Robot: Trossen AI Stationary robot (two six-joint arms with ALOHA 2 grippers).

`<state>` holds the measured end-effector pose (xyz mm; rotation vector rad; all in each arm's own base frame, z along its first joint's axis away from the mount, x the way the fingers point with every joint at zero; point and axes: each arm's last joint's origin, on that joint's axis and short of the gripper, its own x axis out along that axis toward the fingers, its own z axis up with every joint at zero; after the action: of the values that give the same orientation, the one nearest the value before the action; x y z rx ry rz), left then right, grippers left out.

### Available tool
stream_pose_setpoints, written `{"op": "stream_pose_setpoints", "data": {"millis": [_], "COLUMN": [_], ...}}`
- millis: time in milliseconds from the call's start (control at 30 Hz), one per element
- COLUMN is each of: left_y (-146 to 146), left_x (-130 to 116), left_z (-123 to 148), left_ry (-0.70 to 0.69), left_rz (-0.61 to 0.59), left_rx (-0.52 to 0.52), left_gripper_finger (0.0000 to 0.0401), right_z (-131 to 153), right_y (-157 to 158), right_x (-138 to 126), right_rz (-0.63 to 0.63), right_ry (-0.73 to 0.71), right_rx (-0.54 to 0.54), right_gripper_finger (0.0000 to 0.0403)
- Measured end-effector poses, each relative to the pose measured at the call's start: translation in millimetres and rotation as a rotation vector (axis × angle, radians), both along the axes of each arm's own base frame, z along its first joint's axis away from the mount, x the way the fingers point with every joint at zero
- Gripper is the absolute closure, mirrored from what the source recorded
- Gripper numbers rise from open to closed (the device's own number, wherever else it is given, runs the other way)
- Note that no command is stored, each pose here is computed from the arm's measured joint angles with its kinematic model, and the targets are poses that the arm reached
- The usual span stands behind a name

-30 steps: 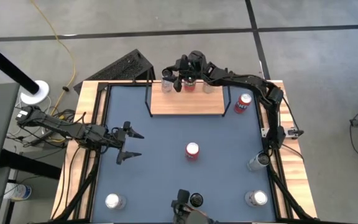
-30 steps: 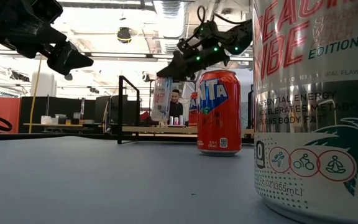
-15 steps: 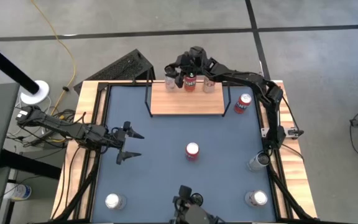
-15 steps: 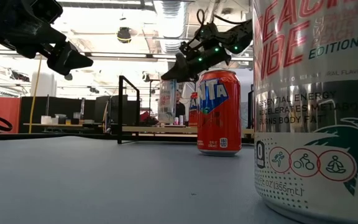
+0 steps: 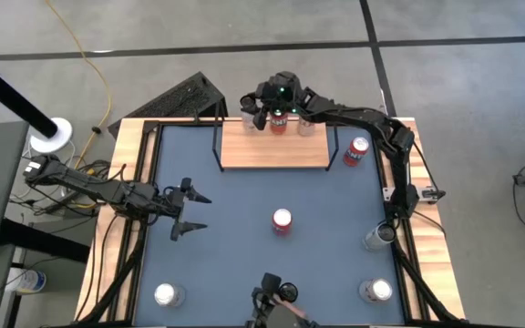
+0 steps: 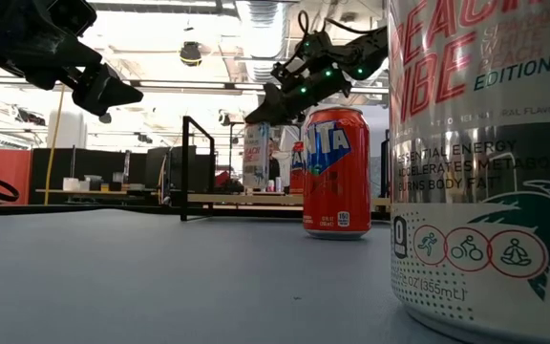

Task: Place canned beverage on shelf
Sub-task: Put the top left black soda can on the shelf

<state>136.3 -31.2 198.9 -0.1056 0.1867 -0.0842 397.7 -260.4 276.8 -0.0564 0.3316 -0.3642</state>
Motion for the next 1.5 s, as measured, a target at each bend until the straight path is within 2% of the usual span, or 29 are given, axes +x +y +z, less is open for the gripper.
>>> {"op": "stream_pose_setpoints", "data": {"millis": [533, 833, 1500], "left_y": [0, 0, -1], "left_x": [0, 0, 0], "left_z": [0, 0, 0], "left_ry": [-0.001, 0.002, 0.001], "left_rz": [-0.002, -0.002, -0.027], "left_rx": [0.009, 0.002, 0.015], "left_gripper_finger": [0.0037, 0.0037, 0.0037], "right_z": [0, -22, -9], "right_y": [-1, -13, -8], "right_x": [-1, 19, 15], "right_rz": [0.052, 0.053, 0.051], "right_ry": [-0.019, -0.004, 0.033], "right_rx": [0.033, 0.053, 0.066], "right_gripper_finger": [0.0199, 0.0199, 0.0199]}}
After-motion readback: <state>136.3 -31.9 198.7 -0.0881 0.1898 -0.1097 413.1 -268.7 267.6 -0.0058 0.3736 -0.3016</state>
